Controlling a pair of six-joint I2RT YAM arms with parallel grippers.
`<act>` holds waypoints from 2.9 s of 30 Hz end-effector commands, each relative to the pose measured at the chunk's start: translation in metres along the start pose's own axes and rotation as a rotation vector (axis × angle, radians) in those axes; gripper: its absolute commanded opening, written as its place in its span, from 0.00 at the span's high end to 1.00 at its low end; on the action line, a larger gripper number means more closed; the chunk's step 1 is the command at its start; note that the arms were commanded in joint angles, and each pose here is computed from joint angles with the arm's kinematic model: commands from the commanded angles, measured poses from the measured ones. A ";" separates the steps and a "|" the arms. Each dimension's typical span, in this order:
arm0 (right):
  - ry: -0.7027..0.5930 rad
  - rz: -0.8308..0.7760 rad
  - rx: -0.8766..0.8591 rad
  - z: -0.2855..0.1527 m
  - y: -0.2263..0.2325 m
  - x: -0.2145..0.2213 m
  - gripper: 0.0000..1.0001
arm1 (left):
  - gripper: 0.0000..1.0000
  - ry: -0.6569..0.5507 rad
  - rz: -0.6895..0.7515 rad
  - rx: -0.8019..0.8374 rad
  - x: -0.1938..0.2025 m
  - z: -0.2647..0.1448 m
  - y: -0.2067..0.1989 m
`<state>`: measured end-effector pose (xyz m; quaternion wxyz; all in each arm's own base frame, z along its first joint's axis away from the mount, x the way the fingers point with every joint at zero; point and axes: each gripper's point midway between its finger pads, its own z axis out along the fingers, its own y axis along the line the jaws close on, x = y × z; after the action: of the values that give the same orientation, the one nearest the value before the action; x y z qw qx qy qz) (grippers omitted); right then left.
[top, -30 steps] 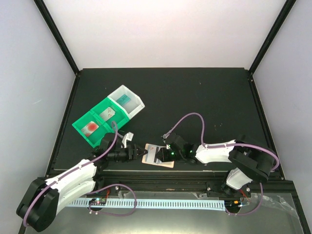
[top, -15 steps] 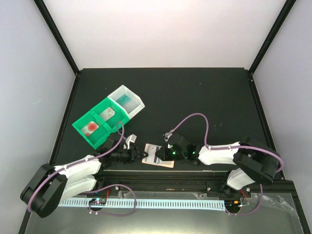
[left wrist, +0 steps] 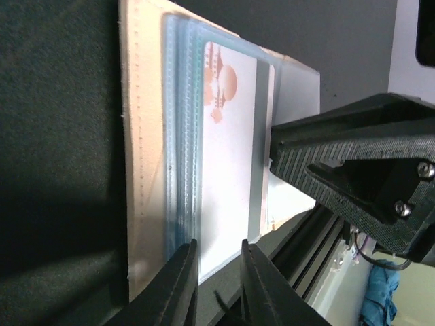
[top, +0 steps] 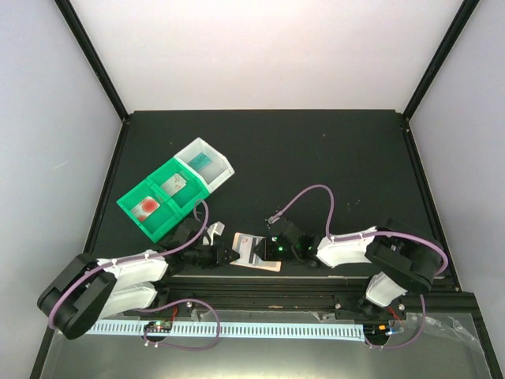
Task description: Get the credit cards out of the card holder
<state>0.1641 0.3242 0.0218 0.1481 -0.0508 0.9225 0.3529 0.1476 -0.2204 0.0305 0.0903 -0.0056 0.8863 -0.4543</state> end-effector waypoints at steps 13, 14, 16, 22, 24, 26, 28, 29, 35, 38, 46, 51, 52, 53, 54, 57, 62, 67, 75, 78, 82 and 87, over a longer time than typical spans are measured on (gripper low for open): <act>-0.006 -0.046 -0.118 0.003 0.018 0.002 0.99 | 0.90 -0.014 0.015 0.015 0.011 0.004 -0.006; -0.006 -0.042 -0.116 0.003 0.017 0.002 0.99 | 0.90 -0.018 0.014 0.006 0.011 0.004 -0.005; -0.015 -0.038 -0.106 0.000 0.015 0.001 0.99 | 0.90 -0.033 0.015 -0.011 0.009 0.002 -0.003; -0.022 -0.049 -0.086 -0.004 0.003 0.002 0.99 | 0.90 -0.082 0.031 -0.120 0.001 -0.003 0.013; -0.014 -0.048 -0.111 -0.004 0.003 0.003 0.99 | 0.90 -0.093 0.033 -0.144 0.000 -0.004 0.019; -0.009 -0.047 -0.143 -0.005 0.005 0.004 0.97 | 0.90 -0.096 0.033 -0.154 0.001 -0.004 0.022; 0.001 -0.048 -0.170 -0.006 0.009 0.006 0.96 | 0.90 -0.095 0.036 -0.153 0.002 -0.004 0.023; 0.007 -0.047 -0.179 -0.006 0.010 0.007 0.96 | 0.91 -0.096 0.037 -0.154 0.002 -0.005 0.023; 0.011 -0.017 -0.248 -0.012 0.010 0.011 0.99 | 0.91 -0.117 0.040 -0.173 -0.002 -0.008 0.023; -0.007 -0.004 -0.263 -0.015 0.009 0.008 0.99 | 0.91 -0.130 0.039 -0.183 -0.004 -0.010 0.024; -0.033 0.028 -0.245 -0.017 0.004 0.004 0.98 | 0.91 -0.130 0.017 -0.164 -0.003 -0.012 0.018; -0.025 0.030 -0.233 -0.016 0.003 0.005 0.83 | 0.89 -0.144 0.043 -0.056 -0.007 -0.017 -0.009; -0.021 0.030 -0.231 -0.016 0.003 0.005 0.82 | 0.88 -0.149 0.048 -0.033 -0.009 -0.018 -0.015; -0.014 0.033 -0.226 -0.015 0.002 0.006 0.82 | 0.87 -0.154 0.052 -0.013 -0.010 -0.019 -0.020; -0.008 0.033 -0.225 -0.014 0.001 0.008 0.82 | 0.87 -0.160 0.055 0.003 -0.011 -0.019 -0.024; 0.011 0.033 -0.222 -0.012 -0.001 0.012 0.82 | 0.86 -0.167 0.064 0.031 -0.014 -0.018 -0.029; 0.021 0.030 -0.231 -0.011 0.002 0.013 0.81 | 0.87 -0.137 0.043 0.036 -0.010 -0.009 -0.023; 0.013 0.023 -0.243 -0.007 0.011 0.005 0.80 | 0.88 -0.096 0.040 0.010 -0.004 -0.002 -0.014; 0.000 0.046 -0.235 -0.004 0.009 0.002 0.82 | 0.90 -0.106 0.030 -0.062 -0.001 -0.003 0.004; 0.001 0.049 -0.223 -0.001 0.007 0.002 0.85 | 0.91 -0.114 0.030 -0.076 0.000 -0.004 0.008; 0.012 0.057 -0.230 0.004 0.008 0.002 0.88 | 0.92 -0.119 0.030 -0.087 0.001 -0.005 0.011; 0.016 0.058 -0.226 0.007 0.006 0.003 0.92 | 0.93 -0.115 0.021 -0.099 0.003 -0.004 0.016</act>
<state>0.1556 0.3299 0.0199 0.1172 -0.0467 0.8808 0.4565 0.1461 -0.2105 0.0240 0.1406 -0.0306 0.8973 -0.4174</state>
